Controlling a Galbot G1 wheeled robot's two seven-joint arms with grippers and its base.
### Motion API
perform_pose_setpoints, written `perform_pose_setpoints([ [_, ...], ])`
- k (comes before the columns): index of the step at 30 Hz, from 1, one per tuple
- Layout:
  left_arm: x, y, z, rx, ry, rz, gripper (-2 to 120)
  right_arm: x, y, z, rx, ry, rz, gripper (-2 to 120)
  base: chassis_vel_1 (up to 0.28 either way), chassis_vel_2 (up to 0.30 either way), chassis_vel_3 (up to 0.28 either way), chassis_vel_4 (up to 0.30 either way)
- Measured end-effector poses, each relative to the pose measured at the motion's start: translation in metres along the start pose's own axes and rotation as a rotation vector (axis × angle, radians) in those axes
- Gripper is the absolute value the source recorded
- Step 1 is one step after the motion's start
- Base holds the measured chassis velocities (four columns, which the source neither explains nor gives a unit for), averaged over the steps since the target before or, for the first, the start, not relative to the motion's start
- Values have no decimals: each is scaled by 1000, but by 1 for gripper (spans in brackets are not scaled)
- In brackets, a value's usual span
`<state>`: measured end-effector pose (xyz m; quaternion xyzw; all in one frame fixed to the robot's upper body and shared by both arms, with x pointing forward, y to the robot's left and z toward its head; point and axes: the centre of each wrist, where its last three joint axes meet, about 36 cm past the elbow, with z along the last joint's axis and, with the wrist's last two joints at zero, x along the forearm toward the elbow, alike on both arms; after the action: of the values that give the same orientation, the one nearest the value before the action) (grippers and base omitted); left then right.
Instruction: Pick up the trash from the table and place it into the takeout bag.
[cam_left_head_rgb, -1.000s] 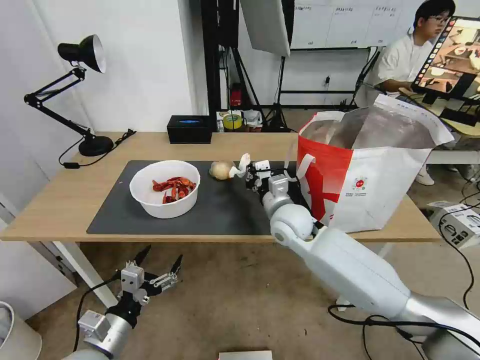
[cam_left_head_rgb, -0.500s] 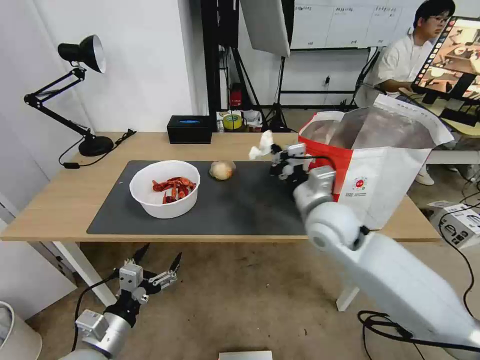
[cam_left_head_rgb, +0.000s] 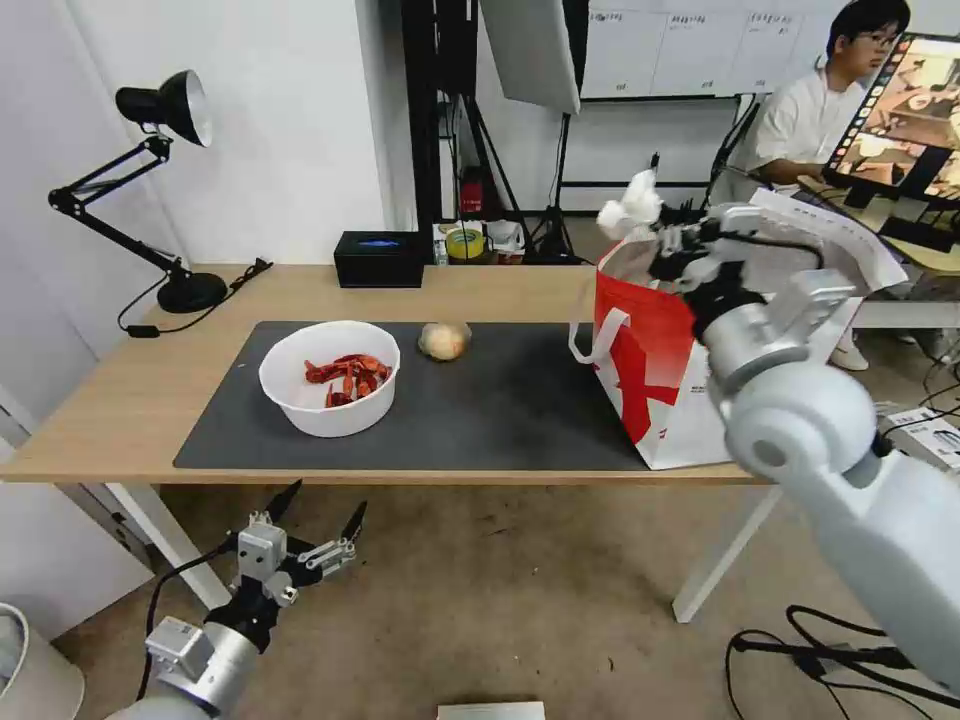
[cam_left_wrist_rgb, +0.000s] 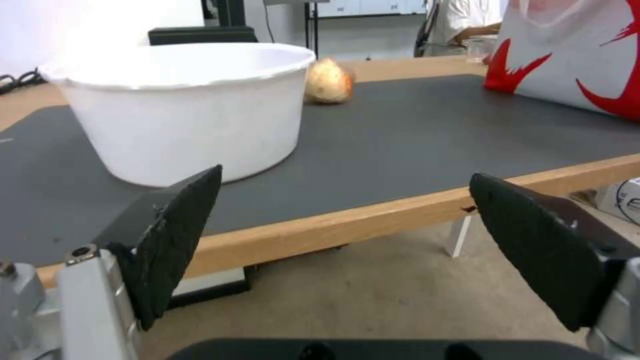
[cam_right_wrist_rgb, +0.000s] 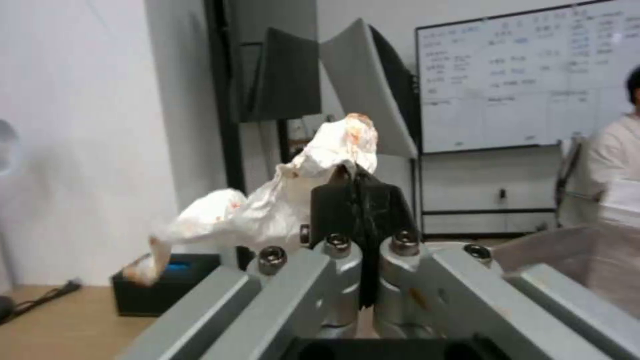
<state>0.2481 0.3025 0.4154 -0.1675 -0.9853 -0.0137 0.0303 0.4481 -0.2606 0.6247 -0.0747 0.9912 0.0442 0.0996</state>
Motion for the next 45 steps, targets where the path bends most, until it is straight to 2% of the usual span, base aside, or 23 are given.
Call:
perform_pose_setpoints([
  [5,-3,-1,-1,2,-3,11,100,-8,-22,6,21,24,61,0,0,0,0,0],
  [9,-5,-1,0,5,-3,13,100,-10,-29,8,38,42,83,0,0,0,0,0],
  [22,-6,0,2,7,1,9,100,-11,-35,13,87,101,150,0,0,0,0,0],
  [24,-5,0,1,6,-1,9,100,-10,-34,14,89,104,153,3,0,0,0,0],
  [27,-5,0,-1,6,-3,10,100,-9,-33,14,88,105,152,18,0,0,0,0],
  [28,-5,0,-1,6,-3,10,100,-9,-33,14,88,105,152,18,0,0,0,0],
  [31,-5,1,-1,5,-2,8,100,-9,-36,14,94,110,156,32,0,0,0,0],
  [32,-5,1,-1,5,-2,8,100,-9,-36,14,94,110,156,32,0,0,0,0],
  [35,-3,1,-1,7,2,7,100,-9,-38,13,103,110,156,46,0,0,0,0],
  [36,-3,1,-1,7,2,7,100,-9,-38,13,103,110,156,46,0,0,0,0],
  [41,-3,0,-1,9,2,8,100,-9,-38,9,113,118,153,70,0,0,0,0],
  [42,-3,0,-1,9,2,8,100,-9,-38,9,113,118,153,70,0,0,0,0],
  [45,-3,-1,-1,11,1,7,100,-9,-38,9,114,118,153,80,0,0,0,0],
])
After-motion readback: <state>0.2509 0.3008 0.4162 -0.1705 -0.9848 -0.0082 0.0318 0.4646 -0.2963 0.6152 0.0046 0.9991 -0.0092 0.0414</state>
